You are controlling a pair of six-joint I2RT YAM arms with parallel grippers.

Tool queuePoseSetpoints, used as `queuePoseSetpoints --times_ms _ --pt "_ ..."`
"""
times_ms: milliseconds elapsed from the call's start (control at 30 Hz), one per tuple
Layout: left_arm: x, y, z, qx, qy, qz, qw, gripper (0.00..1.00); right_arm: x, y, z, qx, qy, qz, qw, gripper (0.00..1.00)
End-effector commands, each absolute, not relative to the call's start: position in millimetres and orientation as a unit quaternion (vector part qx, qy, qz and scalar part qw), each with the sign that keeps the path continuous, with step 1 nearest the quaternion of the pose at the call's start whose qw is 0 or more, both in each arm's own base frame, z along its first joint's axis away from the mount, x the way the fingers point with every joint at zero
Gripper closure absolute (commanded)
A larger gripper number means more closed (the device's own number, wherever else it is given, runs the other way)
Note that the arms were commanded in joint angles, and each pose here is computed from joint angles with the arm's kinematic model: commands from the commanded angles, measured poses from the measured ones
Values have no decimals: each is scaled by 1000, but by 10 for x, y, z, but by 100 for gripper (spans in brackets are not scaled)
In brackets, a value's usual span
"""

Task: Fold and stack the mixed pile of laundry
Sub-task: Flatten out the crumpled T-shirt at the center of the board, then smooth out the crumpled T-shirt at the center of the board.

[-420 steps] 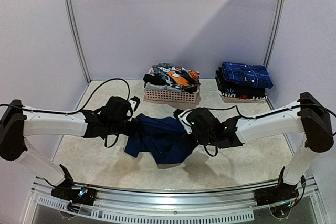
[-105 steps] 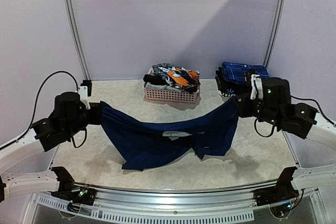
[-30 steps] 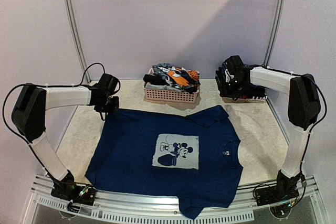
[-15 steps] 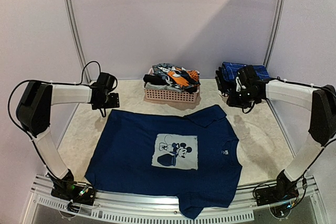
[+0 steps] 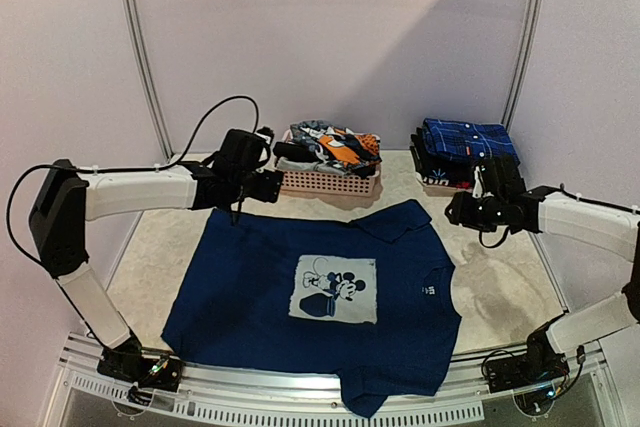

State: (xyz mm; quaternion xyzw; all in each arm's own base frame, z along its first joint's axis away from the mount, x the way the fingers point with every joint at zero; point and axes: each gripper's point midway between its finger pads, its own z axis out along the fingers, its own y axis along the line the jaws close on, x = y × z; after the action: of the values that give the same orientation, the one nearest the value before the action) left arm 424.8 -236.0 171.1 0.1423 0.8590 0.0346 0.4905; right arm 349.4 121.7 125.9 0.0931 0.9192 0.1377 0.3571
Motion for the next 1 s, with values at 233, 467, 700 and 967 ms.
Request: queuePoseSetpoints --times_ms 233,467,700,967 --pt "3470 -4407 1616 473 742 -80 469 22 3212 1222 1006 115 914 178 345 47" --pt "3352 -5016 1107 542 726 -67 419 34 3101 1276 869 109 918 196 326 47" --pt "3472 -5230 745 554 732 -52 394 46 3066 1287 840 105 918 202 324 47" --pt "3572 -5347 489 559 737 -38 379 52 3073 1341 769 97 921 210 314 47"
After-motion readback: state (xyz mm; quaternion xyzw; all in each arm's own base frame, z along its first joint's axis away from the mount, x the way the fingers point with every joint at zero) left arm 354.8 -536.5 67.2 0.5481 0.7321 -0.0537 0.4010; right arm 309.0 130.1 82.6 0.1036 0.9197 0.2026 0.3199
